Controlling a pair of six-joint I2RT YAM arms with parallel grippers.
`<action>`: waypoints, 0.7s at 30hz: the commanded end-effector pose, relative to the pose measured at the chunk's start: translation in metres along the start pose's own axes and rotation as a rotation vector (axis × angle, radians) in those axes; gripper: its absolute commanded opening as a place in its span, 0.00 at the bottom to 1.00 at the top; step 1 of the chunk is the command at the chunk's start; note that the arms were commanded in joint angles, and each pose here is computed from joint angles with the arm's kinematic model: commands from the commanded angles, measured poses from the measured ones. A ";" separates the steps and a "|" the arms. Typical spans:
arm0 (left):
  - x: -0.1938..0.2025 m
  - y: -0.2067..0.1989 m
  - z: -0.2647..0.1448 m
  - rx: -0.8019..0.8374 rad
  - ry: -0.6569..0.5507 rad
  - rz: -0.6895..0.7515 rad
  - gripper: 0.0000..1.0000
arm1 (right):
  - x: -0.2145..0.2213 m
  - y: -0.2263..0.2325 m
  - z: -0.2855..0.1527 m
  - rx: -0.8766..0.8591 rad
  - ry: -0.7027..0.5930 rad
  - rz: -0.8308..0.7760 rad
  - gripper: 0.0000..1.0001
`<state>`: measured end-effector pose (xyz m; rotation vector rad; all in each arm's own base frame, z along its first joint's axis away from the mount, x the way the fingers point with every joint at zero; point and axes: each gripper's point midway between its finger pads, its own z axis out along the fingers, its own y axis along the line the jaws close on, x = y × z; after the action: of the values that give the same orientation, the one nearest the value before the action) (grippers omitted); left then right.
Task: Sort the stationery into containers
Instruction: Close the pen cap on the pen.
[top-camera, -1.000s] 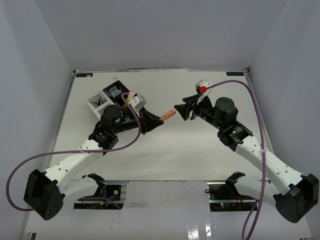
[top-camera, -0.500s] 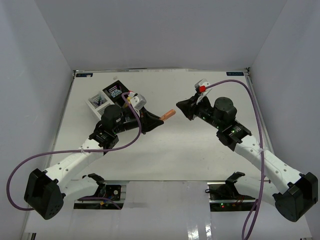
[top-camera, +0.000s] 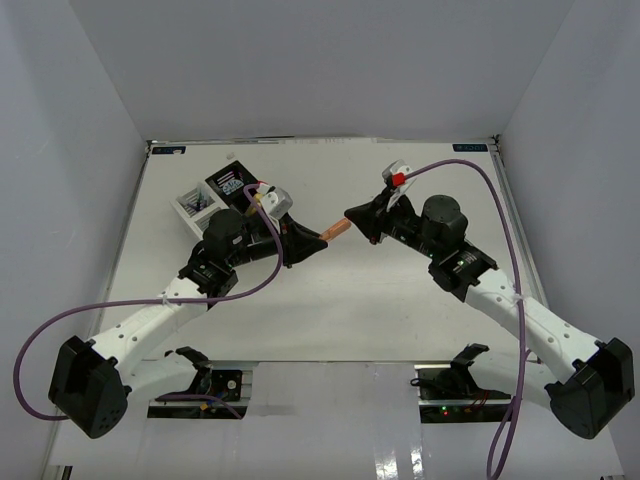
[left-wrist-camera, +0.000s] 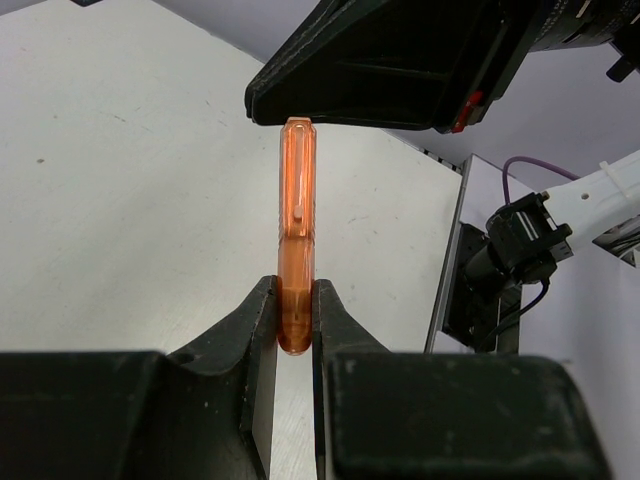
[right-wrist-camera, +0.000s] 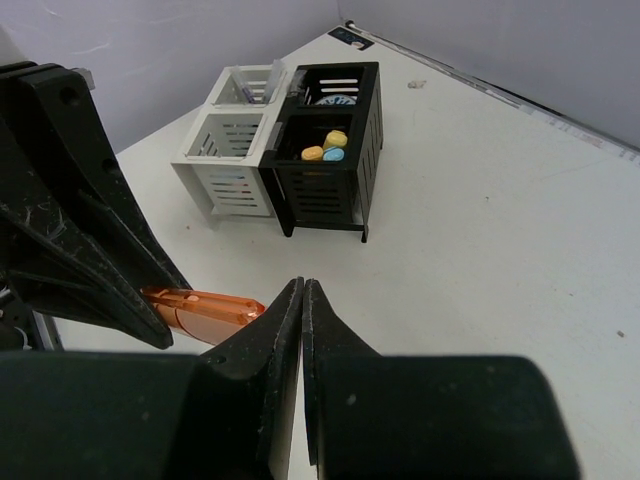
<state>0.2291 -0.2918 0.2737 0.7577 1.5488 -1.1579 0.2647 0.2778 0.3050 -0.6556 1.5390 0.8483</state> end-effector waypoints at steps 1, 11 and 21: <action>-0.015 -0.001 0.001 -0.005 -0.033 0.004 0.00 | -0.008 0.009 0.005 -0.033 -0.040 -0.001 0.08; -0.014 0.000 0.001 -0.012 -0.050 -0.028 0.00 | 0.003 0.022 0.013 -0.053 -0.024 0.020 0.08; -0.017 0.002 0.001 -0.027 -0.105 -0.059 0.00 | 0.022 0.045 0.024 -0.069 0.015 0.071 0.08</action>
<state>0.2279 -0.2914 0.2616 0.6784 1.6188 -1.2089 0.2619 0.3020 0.2990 -0.6142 1.5478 0.8539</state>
